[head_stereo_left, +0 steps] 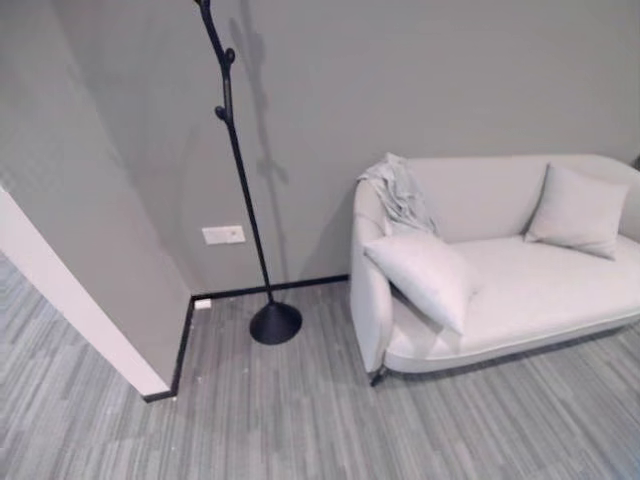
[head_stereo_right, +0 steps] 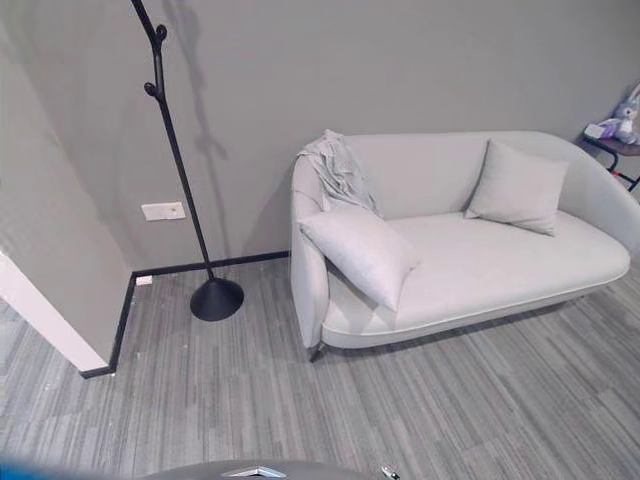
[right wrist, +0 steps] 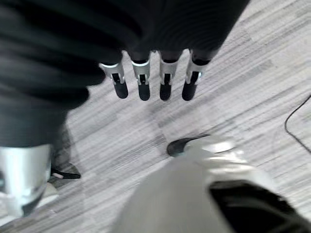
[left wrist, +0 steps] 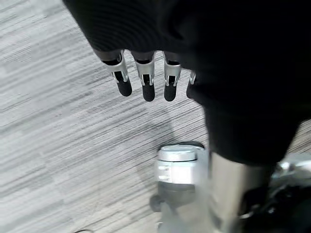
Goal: Hang the clothes on the sofa on the clothes rack.
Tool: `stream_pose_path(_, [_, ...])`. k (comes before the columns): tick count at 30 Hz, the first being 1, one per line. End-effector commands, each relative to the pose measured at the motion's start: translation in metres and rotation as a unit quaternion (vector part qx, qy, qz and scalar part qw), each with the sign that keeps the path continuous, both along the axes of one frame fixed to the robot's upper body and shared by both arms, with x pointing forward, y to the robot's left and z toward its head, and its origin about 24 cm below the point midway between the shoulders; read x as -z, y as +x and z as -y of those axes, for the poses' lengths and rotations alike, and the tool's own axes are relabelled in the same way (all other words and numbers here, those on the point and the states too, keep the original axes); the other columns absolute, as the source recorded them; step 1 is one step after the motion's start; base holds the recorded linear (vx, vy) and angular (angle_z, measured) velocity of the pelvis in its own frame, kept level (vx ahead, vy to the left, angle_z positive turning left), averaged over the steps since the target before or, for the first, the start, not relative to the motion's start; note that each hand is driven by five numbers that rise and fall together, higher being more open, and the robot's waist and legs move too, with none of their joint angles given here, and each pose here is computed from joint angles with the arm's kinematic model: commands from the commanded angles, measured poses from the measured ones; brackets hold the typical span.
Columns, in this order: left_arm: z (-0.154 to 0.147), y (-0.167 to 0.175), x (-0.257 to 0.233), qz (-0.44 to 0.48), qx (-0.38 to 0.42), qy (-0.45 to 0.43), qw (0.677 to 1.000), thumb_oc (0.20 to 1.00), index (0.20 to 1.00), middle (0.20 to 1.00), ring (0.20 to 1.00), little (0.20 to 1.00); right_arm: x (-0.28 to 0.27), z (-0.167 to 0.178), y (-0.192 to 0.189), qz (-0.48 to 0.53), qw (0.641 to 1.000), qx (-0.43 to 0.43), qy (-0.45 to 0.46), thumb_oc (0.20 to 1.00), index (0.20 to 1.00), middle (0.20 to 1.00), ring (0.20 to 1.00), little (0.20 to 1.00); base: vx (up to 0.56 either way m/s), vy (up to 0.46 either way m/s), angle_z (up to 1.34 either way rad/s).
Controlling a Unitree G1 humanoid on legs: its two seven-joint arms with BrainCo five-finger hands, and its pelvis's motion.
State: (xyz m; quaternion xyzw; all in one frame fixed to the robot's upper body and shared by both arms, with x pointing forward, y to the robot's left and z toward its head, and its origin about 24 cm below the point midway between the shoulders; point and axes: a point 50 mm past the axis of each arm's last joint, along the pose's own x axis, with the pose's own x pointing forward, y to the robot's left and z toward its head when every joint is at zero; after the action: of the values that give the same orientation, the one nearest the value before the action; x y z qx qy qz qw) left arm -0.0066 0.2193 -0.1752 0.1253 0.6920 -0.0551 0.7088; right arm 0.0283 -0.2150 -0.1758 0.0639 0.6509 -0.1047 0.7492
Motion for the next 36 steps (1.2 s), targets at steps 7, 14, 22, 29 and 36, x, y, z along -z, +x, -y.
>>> stream_pose_path(7, [0.018, 0.043, 0.002, 0.050, 0.045, -0.025, 0.997, 1.000, 1.000, 1.000, 1.000, 1.000, -0.006, 0.016, 0.032, 0.043, 0.999, -0.010, -0.026, 1.000, 1.000, 1.000, 1.000, 1.000, 0.23, -0.074, 0.08])
stream_pose_path(14, [0.009, 0.074, -0.003, 0.120, -0.028, -0.007, 0.992, 1.000, 1.000, 1.000, 1.000, 1.000, -0.015, 0.028, 0.064, 0.089, 0.993, -0.045, -0.058, 1.000, 1.000, 1.000, 1.000, 1.000, 0.17, -0.045, 0.05])
stream_pose_path(22, [0.004, 0.070, -0.004, 0.124, -0.084, 0.000, 0.989, 1.000, 1.000, 1.000, 1.000, 1.000, -0.012, 0.025, 0.048, 0.071, 0.993, -0.073, -0.059, 1.000, 1.000, 1.000, 1.000, 1.000, 0.20, 0.029, 0.25])
stream_pose_path(29, [0.003, 0.071, -0.004, 0.133, -0.103, -0.002, 0.986, 1.000, 1.000, 1.000, 1.000, 1.000, -0.007, 0.024, 0.022, 0.021, 0.992, -0.111, -0.058, 1.000, 1.000, 1.000, 1.000, 1.000, 0.25, 0.124, -0.41])
stream_pose_path(36, [-0.003, 0.064, -0.004, 0.114, -0.080, 0.003, 0.990, 1.000, 1.000, 1.000, 1.000, 1.000, -0.005, 0.025, 0.003, -0.010, 0.993, -0.107, -0.055, 1.000, 1.000, 1.000, 1.000, 1.000, 0.29, 0.319, -0.97])
